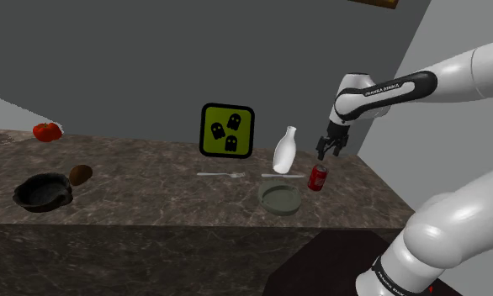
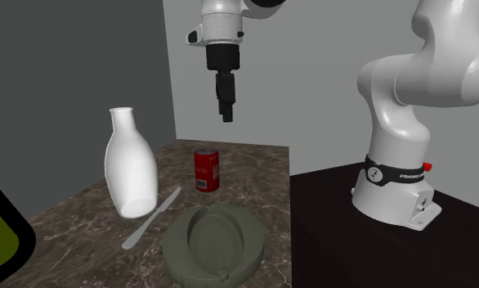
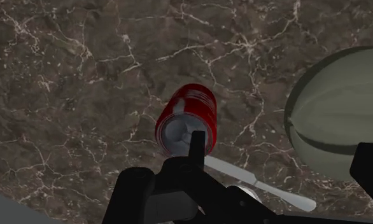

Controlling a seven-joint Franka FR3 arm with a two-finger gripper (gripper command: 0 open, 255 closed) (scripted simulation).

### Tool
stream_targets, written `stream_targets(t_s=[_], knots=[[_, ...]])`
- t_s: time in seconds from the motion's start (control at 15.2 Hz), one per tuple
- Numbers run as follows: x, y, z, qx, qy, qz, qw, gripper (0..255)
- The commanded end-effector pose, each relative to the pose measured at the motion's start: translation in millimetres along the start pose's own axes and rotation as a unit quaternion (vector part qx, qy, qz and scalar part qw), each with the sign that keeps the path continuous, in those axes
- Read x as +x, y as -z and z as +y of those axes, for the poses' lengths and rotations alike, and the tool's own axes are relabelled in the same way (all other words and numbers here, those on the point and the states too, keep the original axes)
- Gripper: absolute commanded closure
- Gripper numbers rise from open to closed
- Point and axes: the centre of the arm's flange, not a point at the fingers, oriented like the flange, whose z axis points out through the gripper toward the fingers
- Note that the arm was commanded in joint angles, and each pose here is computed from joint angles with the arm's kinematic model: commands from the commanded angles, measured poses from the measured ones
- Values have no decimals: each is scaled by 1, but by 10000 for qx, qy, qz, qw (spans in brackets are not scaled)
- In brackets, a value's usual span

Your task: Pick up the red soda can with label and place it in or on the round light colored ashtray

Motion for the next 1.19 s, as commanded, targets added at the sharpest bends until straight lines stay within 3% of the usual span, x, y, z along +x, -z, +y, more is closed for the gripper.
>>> stream_targets(t_s=[0.0, 0.53, 1.12], knots=[[12, -17, 12, 26, -4, 25, 10000, 0], [60, -95, 67, 150, -32, 86, 9998, 0], [63, -138, 68, 155, -33, 89, 9998, 0]])
